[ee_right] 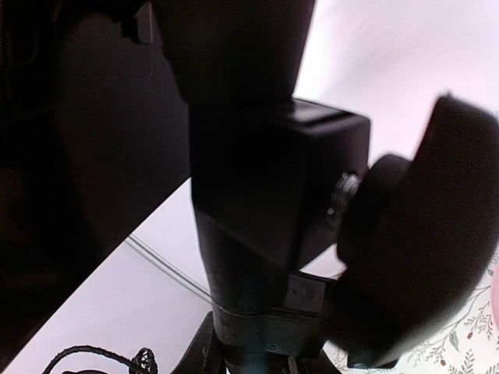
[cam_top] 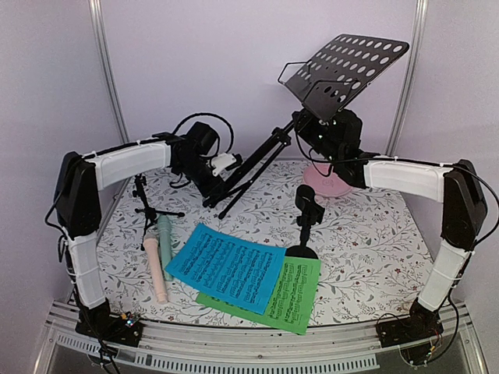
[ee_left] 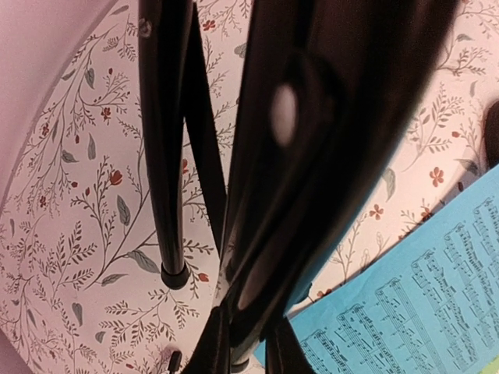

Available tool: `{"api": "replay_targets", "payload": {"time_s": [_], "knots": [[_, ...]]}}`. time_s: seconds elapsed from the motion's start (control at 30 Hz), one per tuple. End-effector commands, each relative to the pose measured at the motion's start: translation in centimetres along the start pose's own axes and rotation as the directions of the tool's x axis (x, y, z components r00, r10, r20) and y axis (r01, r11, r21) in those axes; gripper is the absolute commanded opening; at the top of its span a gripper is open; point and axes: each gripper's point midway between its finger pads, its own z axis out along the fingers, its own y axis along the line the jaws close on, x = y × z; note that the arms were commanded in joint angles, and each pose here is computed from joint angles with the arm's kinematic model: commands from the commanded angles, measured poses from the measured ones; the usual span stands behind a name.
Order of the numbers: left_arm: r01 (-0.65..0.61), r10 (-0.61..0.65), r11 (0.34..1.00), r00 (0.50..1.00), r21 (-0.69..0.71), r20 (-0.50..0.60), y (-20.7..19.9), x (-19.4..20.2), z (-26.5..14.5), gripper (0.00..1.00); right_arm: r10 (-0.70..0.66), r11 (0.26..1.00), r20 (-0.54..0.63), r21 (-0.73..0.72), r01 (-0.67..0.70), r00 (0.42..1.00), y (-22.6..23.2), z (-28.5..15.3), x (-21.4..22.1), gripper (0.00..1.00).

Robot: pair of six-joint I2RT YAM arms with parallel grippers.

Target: Pack up the instrument practice props

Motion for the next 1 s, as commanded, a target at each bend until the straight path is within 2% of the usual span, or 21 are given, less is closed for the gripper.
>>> {"api": "replay_targets", "payload": {"time_s": [0.0, 0.27, 0.53, 0.63, 0.73, 0.8, 0.87, 0.93, 0.97], "knots": [[0.146, -0.109, 0.985, 0.938, -0.091, 0.329, 4.3, -8.7, -1.1, 0.0, 0.111, 0.986, -0.166, -0.104, -0.13, 0.98, 3.5, -2.2, 5.8, 0.0], [0.145, -0.125, 0.989, 0.936, -0.034, 0.33, 3.4, -8.9, 1.5, 0.0, 0.182, 0.983, -0.15, 0.019, -0.182, 0.972, -0.3, -3.4, 7.3, 0.0], [0.046, -0.07, 0.995, 0.952, 0.088, 0.297, -0.6, -7.6, 3.0, 0.0, 0.169, 0.984, -0.127, 0.087, -0.158, 0.977, -2.8, -3.9, 7.8, 0.0], [0.026, -0.052, 0.995, 0.958, 0.094, 0.282, -0.9, -7.2, 3.1, 0.01, 0.174, 0.98, -0.108, 0.118, -0.161, 0.979, -3.7, -4.2, 7.6, 0.0], [0.027, -0.046, 0.997, 0.956, 0.072, 0.288, -0.4, -7.5, 2.4, 0.12, 0.186, 0.973, -0.083, 0.154, -0.171, 0.979, -4.7, -4.6, 7.4, 0.0], [0.029, -0.05, 0.997, 0.954, 0.073, 0.294, -0.3, -7.6, 1.9, 0.28, 0.196, 0.968, -0.071, 0.175, -0.181, 0.978, -5.3, -4.9, 7.4, 0.0], [0.054, -0.071, 0.997, 0.951, 0.062, 0.3, 0.1, -7.7, 1.4, 0.51, 0.199, 0.965, -0.062, 0.185, -0.184, 0.978, -5.5, -5.0, 7.3, 0.0], [0.076, -0.092, 0.995, 0.942, 0.063, 0.323, 0.7, -8.0, 0.3, 0.67, 0.189, 0.966, -0.057, 0.19, -0.176, 0.98, -5.7, -5.0, 7.3, 0.0], [0.08, -0.099, 0.994, 0.938, 0.069, 0.333, 0.8, -8.1, -0.3, 0.71, 0.183, 0.967, -0.056, 0.191, -0.17, 0.981, -5.7, -5.0, 7.3, 0.0]]}}
